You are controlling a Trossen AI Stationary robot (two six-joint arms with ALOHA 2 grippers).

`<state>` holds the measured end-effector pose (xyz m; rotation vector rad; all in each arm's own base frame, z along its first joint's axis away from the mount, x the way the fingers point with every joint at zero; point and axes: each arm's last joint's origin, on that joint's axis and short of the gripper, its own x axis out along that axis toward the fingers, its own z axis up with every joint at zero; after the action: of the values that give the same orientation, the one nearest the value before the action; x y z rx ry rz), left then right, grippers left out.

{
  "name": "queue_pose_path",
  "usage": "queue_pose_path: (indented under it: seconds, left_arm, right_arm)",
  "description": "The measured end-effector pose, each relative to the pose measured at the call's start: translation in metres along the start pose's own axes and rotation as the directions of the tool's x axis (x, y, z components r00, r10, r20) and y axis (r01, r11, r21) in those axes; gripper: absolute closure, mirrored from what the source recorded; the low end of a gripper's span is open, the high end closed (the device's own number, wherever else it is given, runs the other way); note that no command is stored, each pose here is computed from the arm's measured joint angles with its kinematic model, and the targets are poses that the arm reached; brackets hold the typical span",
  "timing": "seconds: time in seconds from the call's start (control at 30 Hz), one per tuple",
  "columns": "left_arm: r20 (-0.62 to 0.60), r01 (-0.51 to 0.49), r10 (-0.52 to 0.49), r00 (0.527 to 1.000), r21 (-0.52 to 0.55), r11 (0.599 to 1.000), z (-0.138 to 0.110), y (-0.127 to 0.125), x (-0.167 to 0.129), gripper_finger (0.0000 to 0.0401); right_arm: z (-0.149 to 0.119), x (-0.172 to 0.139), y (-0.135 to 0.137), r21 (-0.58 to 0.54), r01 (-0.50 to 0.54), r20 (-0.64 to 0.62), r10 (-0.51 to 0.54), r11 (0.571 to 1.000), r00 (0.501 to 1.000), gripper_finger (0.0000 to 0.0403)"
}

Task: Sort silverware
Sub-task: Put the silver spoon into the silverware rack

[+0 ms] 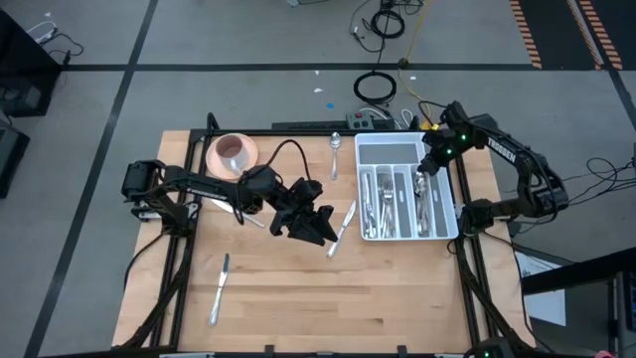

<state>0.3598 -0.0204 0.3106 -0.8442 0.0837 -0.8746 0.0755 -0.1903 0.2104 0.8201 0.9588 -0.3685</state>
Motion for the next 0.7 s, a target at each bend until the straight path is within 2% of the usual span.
queue_pose_path:
  seconds: [0.3, 0.47, 0.7]
  left_arm:
    - [0.0, 0.0, 0.0, 1.0, 0.0, 1.0, 0.0, 0.0, 0.0, 0.0182]
    - [0.0, 0.0, 0.0, 1.0, 0.0, 1.0, 0.0, 0.0, 0.0, 0.0182]
    - [0.0, 0.0, 0.0, 1.0, 0.0, 1.0, 0.0, 0.0, 0.0, 0.0182]
  right_arm:
    - [-0.001, 0.006, -0.004, 0.008, 0.042, -0.036, -0.041, 0.999, 0.999, 0.0403]
    - [0.001, 0.016, 0.001, 0.006, 0.12, -0.073, -0.12, 0.993, 0.99, 0.0403]
    - [0.002, 0.019, 0.002, 0.014, 0.158, -0.088, -0.156, 0.987, 0.984, 0.0403]
